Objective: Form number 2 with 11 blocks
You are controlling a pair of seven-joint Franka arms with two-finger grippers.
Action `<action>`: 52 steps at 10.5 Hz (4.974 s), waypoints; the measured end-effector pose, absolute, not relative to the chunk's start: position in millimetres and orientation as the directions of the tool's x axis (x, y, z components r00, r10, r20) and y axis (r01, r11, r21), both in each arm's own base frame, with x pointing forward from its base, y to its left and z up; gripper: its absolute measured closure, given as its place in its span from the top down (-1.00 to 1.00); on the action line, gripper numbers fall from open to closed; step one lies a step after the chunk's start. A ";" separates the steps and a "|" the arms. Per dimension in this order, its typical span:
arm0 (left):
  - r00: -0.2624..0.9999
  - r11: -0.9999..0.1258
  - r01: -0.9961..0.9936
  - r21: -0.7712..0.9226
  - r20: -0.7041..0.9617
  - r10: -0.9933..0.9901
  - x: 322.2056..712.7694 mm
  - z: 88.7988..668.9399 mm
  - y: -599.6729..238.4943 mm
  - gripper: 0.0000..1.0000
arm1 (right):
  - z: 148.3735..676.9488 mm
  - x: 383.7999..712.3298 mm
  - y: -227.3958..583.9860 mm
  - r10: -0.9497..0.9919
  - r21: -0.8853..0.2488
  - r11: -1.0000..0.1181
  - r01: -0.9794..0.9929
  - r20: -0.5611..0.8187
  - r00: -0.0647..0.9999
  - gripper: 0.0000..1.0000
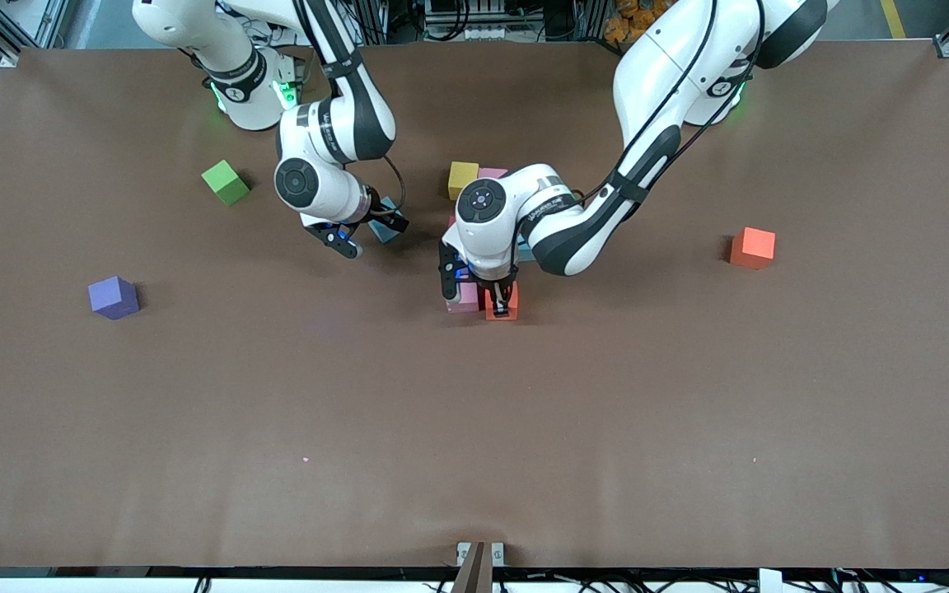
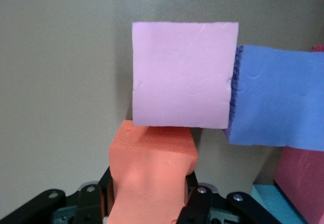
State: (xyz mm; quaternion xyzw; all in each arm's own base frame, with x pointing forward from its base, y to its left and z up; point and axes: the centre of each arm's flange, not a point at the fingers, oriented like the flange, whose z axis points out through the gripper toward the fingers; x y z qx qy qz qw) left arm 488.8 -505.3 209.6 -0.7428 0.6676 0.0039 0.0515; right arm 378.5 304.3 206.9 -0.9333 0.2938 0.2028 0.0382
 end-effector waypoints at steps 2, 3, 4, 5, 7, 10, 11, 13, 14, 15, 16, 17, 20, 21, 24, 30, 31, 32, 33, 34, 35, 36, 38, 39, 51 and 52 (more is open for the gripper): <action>0.107 -0.102 -0.992 -0.072 -0.074 -0.991 486.0 209.5 -507.9 0.08 | 199.8 371.2 311.3 -0.531 0.055 -0.829 -0.557 -0.391 0.752 1.00; 0.103 -0.098 -0.993 -0.071 -0.074 -0.992 484.1 209.5 -509.7 0.08 | 195.7 369.3 312.3 -0.533 0.061 -0.830 -0.555 -0.383 0.755 1.00; 0.097 -0.092 -0.993 -0.071 -0.075 -0.992 480.6 209.4 -512.9 0.08 | 192.1 369.7 310.2 -0.539 0.058 -0.827 -0.559 -0.361 0.761 1.00; 0.091 -0.086 -0.994 -0.071 -0.075 -0.993 477.2 209.3 -516.0 0.08 | 188.5 368.0 307.5 -0.549 0.047 -0.822 -0.568 -0.333 0.767 1.00; 0.085 -0.079 -0.994 -0.071 -0.075 -0.994 473.5 209.2 -519.4 0.08 | 183.3 358.7 309.8 -0.560 0.034 -0.814 -0.580 -0.315 0.766 1.00; 0.084 -0.079 -0.994 -0.071 -0.075 -0.994 473.3 209.1 -519.4 0.09 | 183.1 354.0 315.2 -0.554 0.031 -0.818 -0.575 -0.313 0.771 1.00; 0.084 -0.079 -0.995 -0.066 -0.078 -0.993 471.8 206.6 -519.1 0.30 | 182.9 352.7 316.2 -0.552 0.032 -0.819 -0.572 -0.313 0.773 1.00; 0.098 -0.094 -0.995 -0.045 -0.080 -0.992 467.2 197.4 -519.3 0.80 | 182.5 351.6 316.9 -0.551 0.032 -0.820 -0.571 -0.312 0.774 1.00; 0.125 -0.124 -0.992 -0.019 -0.073 -0.990 466.2 197.6 -519.6 0.98 | 182.5 351.6 317.0 -0.551 0.032 -0.820 -0.571 -0.312 0.774 0.98; 0.144 -0.145 -0.989 0.007 -0.082 -0.986 465.5 200.9 -518.4 1.00 | 182.3 351.5 316.8 -0.552 0.032 -0.820 -0.572 -0.311 0.774 0.97; 0.152 -0.155 -0.988 0.019 -0.103 -0.983 465.5 210.0 -516.6 1.00 | 182.1 351.4 316.6 -0.552 0.032 -0.820 -0.572 -0.311 0.773 0.93; 0.146 -0.150 -0.989 0.020 -0.118 -0.982 465.5 225.8 -515.8 1.00 | 182.0 351.4 316.4 -0.553 0.032 -0.819 -0.573 -0.311 0.773 0.93; 0.132 -0.133 -0.991 0.002 -0.103 -0.986 487.3 284.2 -496.4 1.00 | 180.1 351.3 314.6 -0.557 0.035 -0.817 -0.576 -0.306 0.772 0.89; 0.152 -0.153 -0.988 0.003 -0.086 -0.985 498.3 301.1 -485.4 1.00 | 178.6 351.5 313.2 -0.563 0.037 -0.814 -0.580 -0.303 0.769 0.81; 0.287 -0.289 -0.957 0.019 -0.070 -0.956 545.4 343.8 -423.6 1.00 | 175.7 352.9 310.0 -0.601 0.049 -0.787 -0.615 -0.287 0.746 0.74; 0.739 -0.749 -0.660 0.056 -0.127 -0.661 658.9 431.1 -107.8 1.00 | 178.8 356.1 312.6 -0.665 0.048 -0.732 -0.680 -0.264 0.698 0.12; 0.809 -0.825 -0.561 0.058 -0.169 -0.562 656.4 439.6 -58.0 1.00 | 182.1 359.0 315.8 -0.679 0.041 -0.717 -0.695 -0.262 0.685 0.06; 0.855 -0.874 -0.483 0.053 -0.188 -0.483 654.2 445.2 -20.8 1.00 | 188.0 364.1 321.5 -0.687 0.027 -0.707 -0.707 -0.262 0.677 0.06; 0.889 -0.908 -0.417 0.046 -0.188 -0.418 653.1 449.5 16.2 1.00 | 196.7 371.1 329.6 -0.698 0.007 -0.692 -0.722 -0.263 0.666 0.06; 0.908 -0.925 -0.378 0.035 -0.180 -0.378 652.2 455.9 41.6 1.00 | 203.6 376.2 335.2 -0.706 -0.005 -0.680 -0.733 -0.267 0.656 0.06; 0.926 -0.939 -0.345 0.000 -0.166 -0.340 649.3 472.4 62.0 1.00 | 209.3 381.0 337.2 -0.710 -0.011 -0.672 -0.741 -0.273 0.648 0.06; 0.941 -0.952 -0.305 -0.040 -0.170 -0.294 641.6 489.7 77.1 1.00 | 214.9 386.5 336.8 -0.714 -0.011 -0.665 -0.747 -0.285 0.640 0.06; 0.958 -0.973 -0.221 -0.066 -0.200 -0.204 627.7 500.0 105.2 1.00 | 234.6 404.0 338.9 -0.722 -0.007 -0.647 -0.763 -0.319 0.615 0.06; 0.961 -0.978 -0.200 -0.064 -0.206 -0.184 626.2 495.7 116.2 1.00 | 252.5 415.9 346.8 -0.725 -0.005 -0.637 -0.771 -0.335 0.602 0.06; 0.982 -0.980 -0.169 -0.104 0.067 -0.176 576.4 662.6 32.0 1.00 | 330.6 479.5 475.4 -0.888 0.009 -0.353 -0.936 -0.317 0.332 0.06; 0.983 -0.980 -0.168 -0.106 0.062 -0.176 573.6 663.9 21.9 1.00 | 331.1 482.9 487.7 -0.900 0.005 -0.324 -0.946 -0.311 0.307 0.06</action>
